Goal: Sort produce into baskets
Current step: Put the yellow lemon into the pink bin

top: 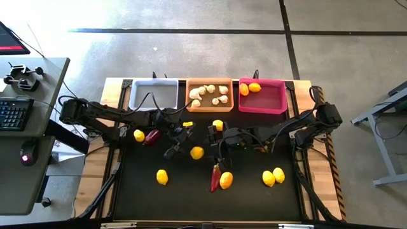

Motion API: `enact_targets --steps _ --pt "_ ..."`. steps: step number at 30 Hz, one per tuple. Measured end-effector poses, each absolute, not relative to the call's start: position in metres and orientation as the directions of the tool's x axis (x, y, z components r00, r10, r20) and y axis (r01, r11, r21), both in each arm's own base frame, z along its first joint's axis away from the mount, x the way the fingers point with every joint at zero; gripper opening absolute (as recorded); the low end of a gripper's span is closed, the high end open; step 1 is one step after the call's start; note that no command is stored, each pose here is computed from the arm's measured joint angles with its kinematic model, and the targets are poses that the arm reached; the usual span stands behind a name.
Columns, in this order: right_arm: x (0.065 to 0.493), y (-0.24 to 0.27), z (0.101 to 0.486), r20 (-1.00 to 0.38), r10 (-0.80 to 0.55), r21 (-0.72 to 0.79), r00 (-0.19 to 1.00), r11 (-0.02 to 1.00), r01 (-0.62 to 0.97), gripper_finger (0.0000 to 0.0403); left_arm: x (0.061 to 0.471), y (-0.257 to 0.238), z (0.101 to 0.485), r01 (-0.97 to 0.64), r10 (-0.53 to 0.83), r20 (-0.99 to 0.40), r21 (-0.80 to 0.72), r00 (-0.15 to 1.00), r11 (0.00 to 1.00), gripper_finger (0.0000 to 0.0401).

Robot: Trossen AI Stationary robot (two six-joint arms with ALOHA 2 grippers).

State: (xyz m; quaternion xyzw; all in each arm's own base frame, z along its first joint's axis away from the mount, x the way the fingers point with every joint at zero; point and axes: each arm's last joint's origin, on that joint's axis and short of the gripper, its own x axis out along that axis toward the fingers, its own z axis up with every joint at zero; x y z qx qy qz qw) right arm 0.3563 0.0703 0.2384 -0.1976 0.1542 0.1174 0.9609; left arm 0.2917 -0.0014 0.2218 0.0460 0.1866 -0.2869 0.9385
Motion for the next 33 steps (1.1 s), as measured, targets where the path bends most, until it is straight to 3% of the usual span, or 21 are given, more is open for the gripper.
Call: enact_targets --steps 10,17,22,28,33 --pt "0.357 0.071 0.239 -0.329 0.185 -0.339 0.926 0.892 -0.298 0.0192 0.292 -0.001 0.222 0.539 -0.504 -0.379 -0.017 0.776 0.842 0.0167" --pt "0.356 0.074 0.241 -0.32 0.146 -0.349 0.936 0.9 -0.26 0.0179 0.294 -0.008 0.224 0.534 -0.496 -0.358 0.01 0.791 0.845 0.0202" --pt "0.347 0.077 0.249 -0.34 0.082 -0.369 0.937 0.904 -0.214 0.0178 0.295 -0.007 0.226 0.471 -0.414 -0.36 0.085 0.836 0.878 0.0227" --pt "0.325 0.085 0.271 -0.311 -0.208 -0.405 0.927 0.912 0.068 0.0177 0.298 -0.002 0.23 0.335 -0.259 -0.346 0.182 0.902 0.925 0.0231" --pt "0.306 0.074 0.277 -0.322 -0.478 -0.443 0.817 0.839 0.316 0.0177 0.299 0.0 0.229 0.279 -0.197 -0.36 0.191 0.912 0.941 0.0231"
